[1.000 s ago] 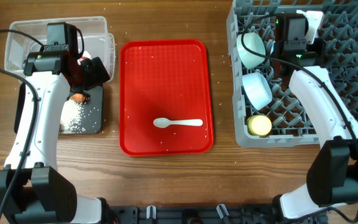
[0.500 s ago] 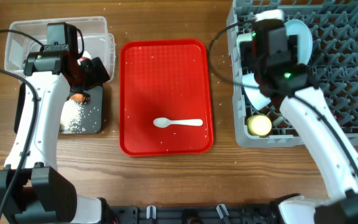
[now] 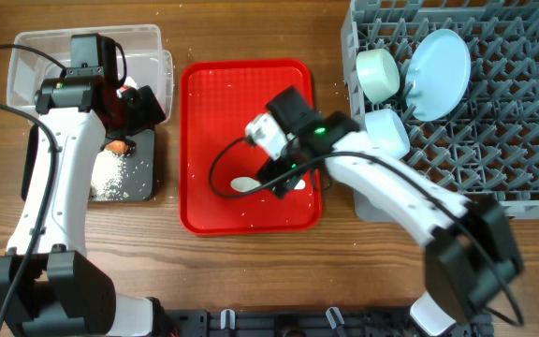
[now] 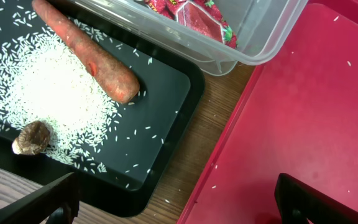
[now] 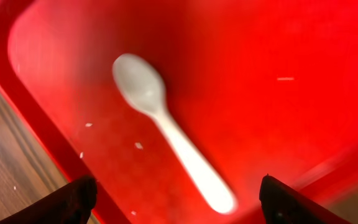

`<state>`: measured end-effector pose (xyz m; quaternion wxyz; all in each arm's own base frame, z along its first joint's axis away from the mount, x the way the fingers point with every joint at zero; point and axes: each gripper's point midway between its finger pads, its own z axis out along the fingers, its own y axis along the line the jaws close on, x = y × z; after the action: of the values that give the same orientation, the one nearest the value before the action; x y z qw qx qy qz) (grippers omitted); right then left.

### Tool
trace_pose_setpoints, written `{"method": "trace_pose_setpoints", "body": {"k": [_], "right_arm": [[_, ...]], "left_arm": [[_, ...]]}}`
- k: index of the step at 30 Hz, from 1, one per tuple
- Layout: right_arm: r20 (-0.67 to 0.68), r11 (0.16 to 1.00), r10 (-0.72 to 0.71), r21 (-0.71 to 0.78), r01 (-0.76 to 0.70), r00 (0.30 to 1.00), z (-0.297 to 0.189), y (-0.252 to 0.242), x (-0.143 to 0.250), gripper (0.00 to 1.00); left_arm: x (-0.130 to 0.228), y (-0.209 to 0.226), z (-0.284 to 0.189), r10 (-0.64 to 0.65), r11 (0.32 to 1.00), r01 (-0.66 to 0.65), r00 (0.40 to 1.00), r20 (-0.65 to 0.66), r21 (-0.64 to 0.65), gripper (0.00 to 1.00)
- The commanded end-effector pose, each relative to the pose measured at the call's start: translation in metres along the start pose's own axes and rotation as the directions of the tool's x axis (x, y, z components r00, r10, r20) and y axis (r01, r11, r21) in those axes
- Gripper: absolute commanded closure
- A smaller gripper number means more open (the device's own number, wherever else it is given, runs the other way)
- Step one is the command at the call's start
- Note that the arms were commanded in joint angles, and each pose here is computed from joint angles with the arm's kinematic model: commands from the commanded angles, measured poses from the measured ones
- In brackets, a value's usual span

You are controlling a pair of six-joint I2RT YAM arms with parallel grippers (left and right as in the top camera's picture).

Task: Sort waste into correct bins and load items into the dishwasher rack
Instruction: 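Reach the right gripper to the white spoon and grasp it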

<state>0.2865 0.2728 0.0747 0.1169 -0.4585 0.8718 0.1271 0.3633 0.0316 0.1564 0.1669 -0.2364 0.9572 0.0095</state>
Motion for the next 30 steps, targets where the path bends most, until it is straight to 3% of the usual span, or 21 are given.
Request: {"method": "trace_pose_setpoints", "body": {"k": [1, 6, 16, 20, 23, 26, 30], "right_arm": [[-0.07, 0.99, -0.106, -0.097, 0.099, 0.992, 0.034, 0.025, 0.011, 0.14], [-0.102, 0.981, -0.168, -0.113, 0.156, 0.981, 0.066, 0.028, 0.016, 0.31], [-0.174, 0.987, -0.161, -0.007, 0.163, 0.971, 0.091, 0.002, 0.027, 0.43], [-0.172, 0.998, -0.061, -0.001, 0.062, 0.983, 0.08, 0.006, 0.026, 0.51], [-0.109, 0.998, -0.059, -0.002, 0.059, 0.992, 0.047, 0.013, 0.011, 0.5], [-0.044, 0.997, -0.08, 0.015, 0.081, 0.996, 0.008, 0.018, 0.002, 0.41], [-0.12, 0.99, -0.142, -0.019, 0.141, 0.982, 0.002, 0.025, 0.025, 0.31]], "left_arm": [[-0.001, 0.003, -0.004, -0.01, 1.0, 0.01, 1.0, 0.013, -0.006, 0.0], [-0.001, 0.003, -0.004, -0.01, 1.0, 0.01, 1.0, 0.013, -0.006, 0.0], [-0.001, 0.003, -0.004, -0.01, 1.0, 0.01, 1.0, 0.013, -0.006, 0.0], [-0.001, 0.003, -0.004, -0.01, 1.0, 0.01, 1.0, 0.013, -0.006, 0.0], [-0.001, 0.003, -0.004, -0.01, 1.0, 0.01, 1.0, 0.013, -0.006, 0.0], [-0.001, 0.003, -0.004, -0.01, 1.0, 0.01, 1.0, 0.013, -0.006, 0.0], [-0.001, 0.003, -0.004, -0.01, 1.0, 0.01, 1.0, 0.013, -0.006, 0.0]]}}
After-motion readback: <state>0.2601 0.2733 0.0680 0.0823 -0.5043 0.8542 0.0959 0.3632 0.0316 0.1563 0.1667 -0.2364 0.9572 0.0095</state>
